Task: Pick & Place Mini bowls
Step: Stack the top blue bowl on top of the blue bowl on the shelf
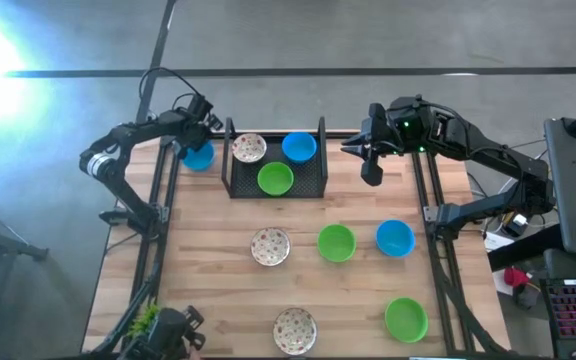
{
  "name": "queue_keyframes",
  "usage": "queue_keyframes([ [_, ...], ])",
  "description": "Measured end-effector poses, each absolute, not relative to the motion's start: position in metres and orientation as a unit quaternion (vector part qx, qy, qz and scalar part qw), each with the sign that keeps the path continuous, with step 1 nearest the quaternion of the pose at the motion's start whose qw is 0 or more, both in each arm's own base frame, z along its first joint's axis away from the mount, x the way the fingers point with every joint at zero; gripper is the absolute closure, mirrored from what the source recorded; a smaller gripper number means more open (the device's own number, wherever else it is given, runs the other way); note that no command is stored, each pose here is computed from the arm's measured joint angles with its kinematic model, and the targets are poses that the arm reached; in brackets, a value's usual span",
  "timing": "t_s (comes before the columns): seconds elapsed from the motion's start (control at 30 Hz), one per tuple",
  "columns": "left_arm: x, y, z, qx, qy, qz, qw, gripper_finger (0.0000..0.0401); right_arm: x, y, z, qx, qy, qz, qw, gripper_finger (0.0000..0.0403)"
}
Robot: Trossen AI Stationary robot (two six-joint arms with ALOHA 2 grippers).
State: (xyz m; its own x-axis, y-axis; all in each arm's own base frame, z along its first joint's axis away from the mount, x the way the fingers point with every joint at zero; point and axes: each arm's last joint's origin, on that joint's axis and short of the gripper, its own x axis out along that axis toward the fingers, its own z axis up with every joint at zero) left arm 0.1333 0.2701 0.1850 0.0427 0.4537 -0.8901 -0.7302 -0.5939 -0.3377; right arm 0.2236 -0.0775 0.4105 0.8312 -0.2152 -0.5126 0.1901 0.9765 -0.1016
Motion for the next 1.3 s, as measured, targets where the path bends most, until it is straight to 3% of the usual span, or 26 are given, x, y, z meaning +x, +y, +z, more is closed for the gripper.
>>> queue_keyframes([
  [0.3,0.132,0.267,0.180,-0.571,0.140,0.680,0.438,0.0326,0.224,-0.078,0.411,-0.023,0.270,-0.106,0.957,0.0346],
  [0.7,0.132,0.266,0.180,-0.556,0.161,0.678,0.454,0.0395,0.224,-0.077,0.411,-0.024,0.270,-0.106,0.957,0.0346],
  [1.0,0.135,0.258,0.187,-0.531,0.199,0.661,0.492,0.0398,0.224,-0.078,0.411,-0.023,0.270,-0.106,0.957,0.0346],
  [1.3,0.137,0.241,0.221,-0.490,0.193,0.642,0.557,0.0401,0.224,-0.077,0.411,-0.021,0.270,-0.106,0.957,0.0346],
])
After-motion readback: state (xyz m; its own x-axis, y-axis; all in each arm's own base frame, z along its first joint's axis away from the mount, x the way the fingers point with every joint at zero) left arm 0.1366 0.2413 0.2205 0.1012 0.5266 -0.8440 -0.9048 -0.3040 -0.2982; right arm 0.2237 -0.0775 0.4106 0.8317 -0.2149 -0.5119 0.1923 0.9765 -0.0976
